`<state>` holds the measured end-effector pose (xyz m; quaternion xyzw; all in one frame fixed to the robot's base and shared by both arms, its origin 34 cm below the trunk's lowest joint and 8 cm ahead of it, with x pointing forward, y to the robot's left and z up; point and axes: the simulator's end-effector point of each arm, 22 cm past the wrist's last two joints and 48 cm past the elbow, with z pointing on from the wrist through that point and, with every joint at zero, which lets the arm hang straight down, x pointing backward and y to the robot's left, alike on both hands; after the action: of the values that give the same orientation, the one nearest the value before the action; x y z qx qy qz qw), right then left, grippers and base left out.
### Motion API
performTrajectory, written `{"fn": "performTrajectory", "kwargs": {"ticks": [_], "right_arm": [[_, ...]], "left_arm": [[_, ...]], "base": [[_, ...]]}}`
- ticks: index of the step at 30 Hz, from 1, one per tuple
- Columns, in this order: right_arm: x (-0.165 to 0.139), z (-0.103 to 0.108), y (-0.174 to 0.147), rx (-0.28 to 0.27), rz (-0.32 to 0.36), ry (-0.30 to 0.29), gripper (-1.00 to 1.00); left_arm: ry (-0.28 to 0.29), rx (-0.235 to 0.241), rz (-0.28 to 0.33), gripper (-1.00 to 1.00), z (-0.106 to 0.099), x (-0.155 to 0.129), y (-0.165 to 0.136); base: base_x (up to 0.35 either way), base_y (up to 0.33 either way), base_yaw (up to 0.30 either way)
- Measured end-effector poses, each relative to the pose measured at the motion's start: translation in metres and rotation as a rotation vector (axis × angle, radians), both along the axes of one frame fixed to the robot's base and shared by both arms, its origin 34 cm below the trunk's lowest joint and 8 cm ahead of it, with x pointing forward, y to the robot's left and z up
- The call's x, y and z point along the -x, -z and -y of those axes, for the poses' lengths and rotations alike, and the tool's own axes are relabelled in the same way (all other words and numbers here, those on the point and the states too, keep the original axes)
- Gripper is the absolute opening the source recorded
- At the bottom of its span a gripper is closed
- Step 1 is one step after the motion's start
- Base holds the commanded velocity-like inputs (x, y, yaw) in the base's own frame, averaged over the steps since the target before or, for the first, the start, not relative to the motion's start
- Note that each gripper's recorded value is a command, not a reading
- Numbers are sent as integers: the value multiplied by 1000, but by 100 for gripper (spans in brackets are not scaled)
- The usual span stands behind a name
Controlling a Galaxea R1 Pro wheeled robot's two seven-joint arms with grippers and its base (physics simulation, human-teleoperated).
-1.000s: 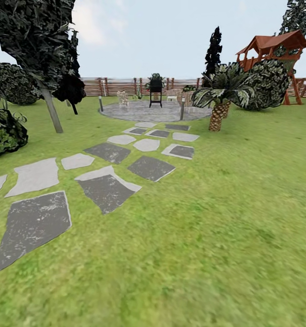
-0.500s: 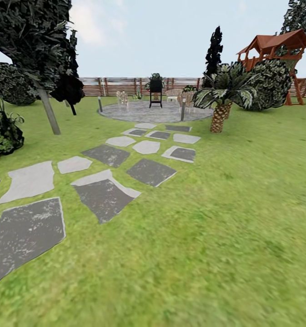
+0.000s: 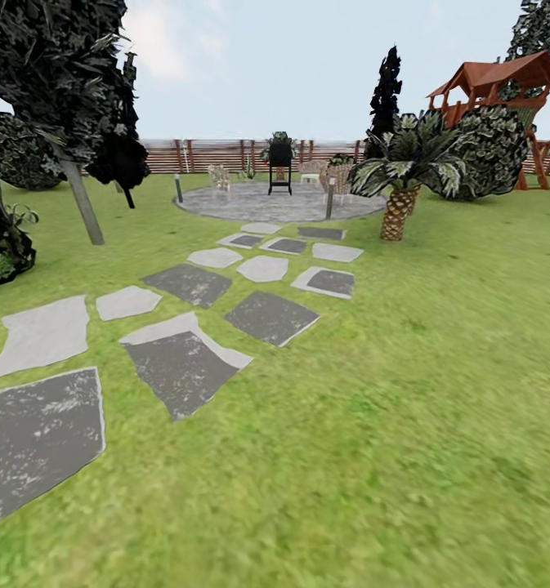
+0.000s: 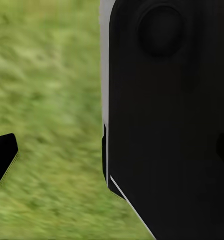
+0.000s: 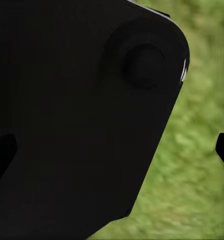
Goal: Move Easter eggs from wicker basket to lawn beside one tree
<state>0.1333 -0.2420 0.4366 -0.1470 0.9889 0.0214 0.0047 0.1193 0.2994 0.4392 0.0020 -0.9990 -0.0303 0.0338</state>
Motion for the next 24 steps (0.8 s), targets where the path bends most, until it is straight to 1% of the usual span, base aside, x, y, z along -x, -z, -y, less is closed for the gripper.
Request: {"fn": "performTrajectory", "kwargs": {"ticks": [24], "right_arm": [[0, 0, 0, 0, 0, 1, 100]], "left_arm": [[0, 0, 0, 100, 0, 0, 0]], "base": [[339, 0, 0]]}}
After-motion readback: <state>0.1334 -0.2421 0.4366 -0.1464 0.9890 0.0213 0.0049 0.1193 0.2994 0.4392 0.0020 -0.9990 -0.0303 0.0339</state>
